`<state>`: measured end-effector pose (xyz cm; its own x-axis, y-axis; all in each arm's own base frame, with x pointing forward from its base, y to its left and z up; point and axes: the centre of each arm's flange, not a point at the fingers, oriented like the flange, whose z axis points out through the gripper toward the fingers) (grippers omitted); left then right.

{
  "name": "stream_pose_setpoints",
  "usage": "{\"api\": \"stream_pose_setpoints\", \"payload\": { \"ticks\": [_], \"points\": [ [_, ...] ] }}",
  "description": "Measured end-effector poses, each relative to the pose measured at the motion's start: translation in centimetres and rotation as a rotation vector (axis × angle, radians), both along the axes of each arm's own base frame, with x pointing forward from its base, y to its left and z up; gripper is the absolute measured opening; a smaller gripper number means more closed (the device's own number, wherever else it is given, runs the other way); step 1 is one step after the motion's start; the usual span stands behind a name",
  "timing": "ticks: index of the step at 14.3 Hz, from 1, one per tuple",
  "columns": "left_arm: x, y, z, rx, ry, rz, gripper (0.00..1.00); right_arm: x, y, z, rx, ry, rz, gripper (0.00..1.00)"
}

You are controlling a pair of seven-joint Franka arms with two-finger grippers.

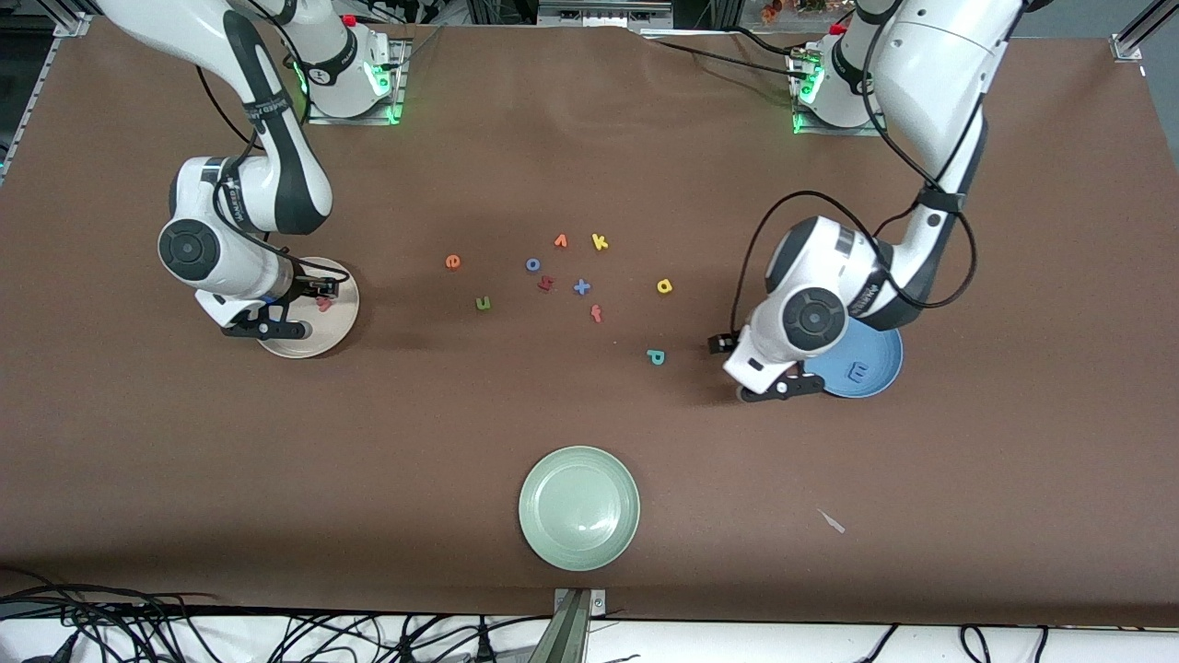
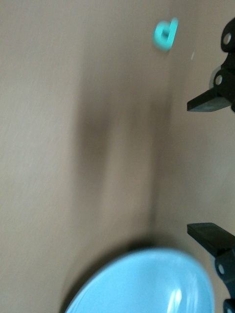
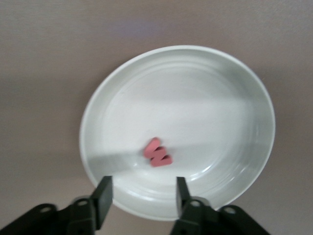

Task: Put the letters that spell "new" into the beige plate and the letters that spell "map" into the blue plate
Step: 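Move the right gripper to the orange e while the left gripper reaches the teal p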

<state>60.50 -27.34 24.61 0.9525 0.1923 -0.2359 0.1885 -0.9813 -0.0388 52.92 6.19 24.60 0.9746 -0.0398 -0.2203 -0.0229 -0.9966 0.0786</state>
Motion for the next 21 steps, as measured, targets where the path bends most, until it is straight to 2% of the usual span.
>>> {"api": "stream_pose_setpoints", "payload": {
  "ticks": [2, 3, 6, 8, 9, 10, 15, 19, 21],
  "points": [
    [-0.1, -2.7, 0.3, -0.057, 0.019, 0.082, 1.0, -0.6, 3.7, 1.0, 0.011, -0.006, -0.006, 0.85],
    [-0.1, -4.0, 0.1, -0.064, 0.022, 0.113, 1.0, -1.0, 5.9, 1.2, 0.016, -0.007, 0.003, 0.99],
    [-0.1, -6.6, -2.0, -0.062, 0.0, 0.2, 0.99, -2.7, 11.4, 1.1, 0.03, 0.001, 0.065, 1.0],
    [0.0, -6.9, -3.9, -0.057, -0.006, 0.253, 0.93, -3.8, 14.1, 1.0, 0.038, -0.005, 0.085, 1.0],
    [-0.1, -7.2, -4.9, -0.057, -0.008, 0.267, 0.83, -4.5, 15.2, 1.1, 0.044, -0.014, 0.094, 1.0],
    [-0.4, -7.9, -5.7, -0.056, -0.011, 0.275, 0.81, -5.3, 16.3, 1.1, 0.051, -0.026, 0.103, 1.0],
    [-1.4, -10.4, -6.5, -0.055, -0.021, 0.292, 0.82, -8.9, 18.9, -0.6, 0.083, -0.101, 0.11, 1.0],
    [-1.3, -10.2, -6.7, -0.054, -0.024, 0.296, 0.79, -10.3, 18.1, -3.3, 0.074, -0.087, 0.109, 1.0],
    [-1.2, -10.2, -7.0, -0.058, -0.031, 0.298, 0.67, -10.7, 18.7, -4.4, 0.075, -0.08, 0.122, 1.0]
  ]
}}
